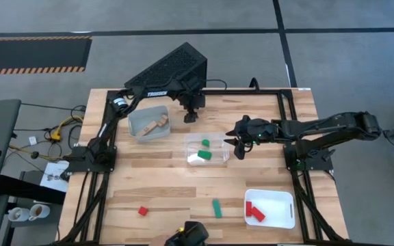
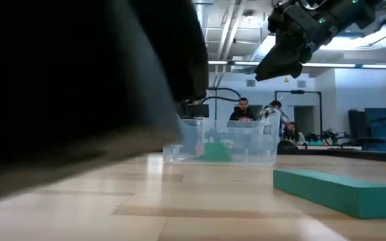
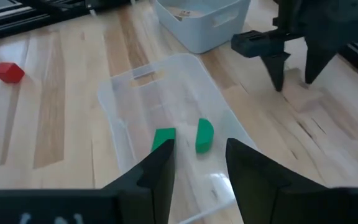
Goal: Sort & place blocks by color
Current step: Put the brown block into the gray bin
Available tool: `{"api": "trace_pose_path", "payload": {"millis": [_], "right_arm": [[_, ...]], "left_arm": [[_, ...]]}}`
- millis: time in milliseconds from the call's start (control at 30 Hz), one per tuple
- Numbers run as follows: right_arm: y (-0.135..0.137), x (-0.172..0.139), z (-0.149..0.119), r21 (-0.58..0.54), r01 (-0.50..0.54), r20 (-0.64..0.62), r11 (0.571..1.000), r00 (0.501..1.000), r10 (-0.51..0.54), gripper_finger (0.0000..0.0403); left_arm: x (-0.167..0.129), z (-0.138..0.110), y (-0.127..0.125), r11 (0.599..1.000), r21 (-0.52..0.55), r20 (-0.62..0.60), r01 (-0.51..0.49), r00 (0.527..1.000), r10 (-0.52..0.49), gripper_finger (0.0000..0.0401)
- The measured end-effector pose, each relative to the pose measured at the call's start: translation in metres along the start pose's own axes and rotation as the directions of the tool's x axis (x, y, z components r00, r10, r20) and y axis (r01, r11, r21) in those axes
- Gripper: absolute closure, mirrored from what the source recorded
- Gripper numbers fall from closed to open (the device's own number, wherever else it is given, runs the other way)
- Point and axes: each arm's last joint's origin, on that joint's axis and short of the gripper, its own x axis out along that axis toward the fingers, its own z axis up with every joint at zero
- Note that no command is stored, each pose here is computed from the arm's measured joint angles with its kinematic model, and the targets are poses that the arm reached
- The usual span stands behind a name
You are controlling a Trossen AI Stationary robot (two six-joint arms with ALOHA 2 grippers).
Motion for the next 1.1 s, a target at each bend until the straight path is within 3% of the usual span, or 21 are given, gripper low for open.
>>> {"api": "trace_pose_path", "payload": {"millis": [167,367,767,967,1100], "right_arm": [[0.000,0.000,0.000,-0.002,0.003,0.001,1.000,1.000,-0.003,0.0242],[-0.001,0.000,0.000,0.005,0.023,0.008,1.000,1.000,-0.023,0.0244],[0.000,0.000,0.001,0.018,0.021,0.016,1.000,1.000,-0.021,0.0244],[0.000,0.000,0.001,0.016,0.016,0.018,1.000,1.000,-0.017,0.0244],[0.005,-0.001,0.001,-0.009,-0.004,0.028,1.000,1.000,0.004,0.0244]], "left_arm": [[-0.003,0.000,-0.001,1.000,0.020,-0.007,0.002,1.000,-0.001,0.0308],[-0.023,0.005,-0.004,1.000,0.020,-0.018,-0.018,1.000,0.019,0.0306],[-0.130,0.010,-0.032,0.999,-0.038,0.023,-0.026,0.999,0.027,0.0306],[-0.183,-0.021,-0.064,0.993,-0.099,0.064,-0.071,0.995,0.077,0.0306],[-0.191,-0.062,-0.082,0.972,-0.194,0.111,-0.132,0.981,0.156,0.0306]]}}
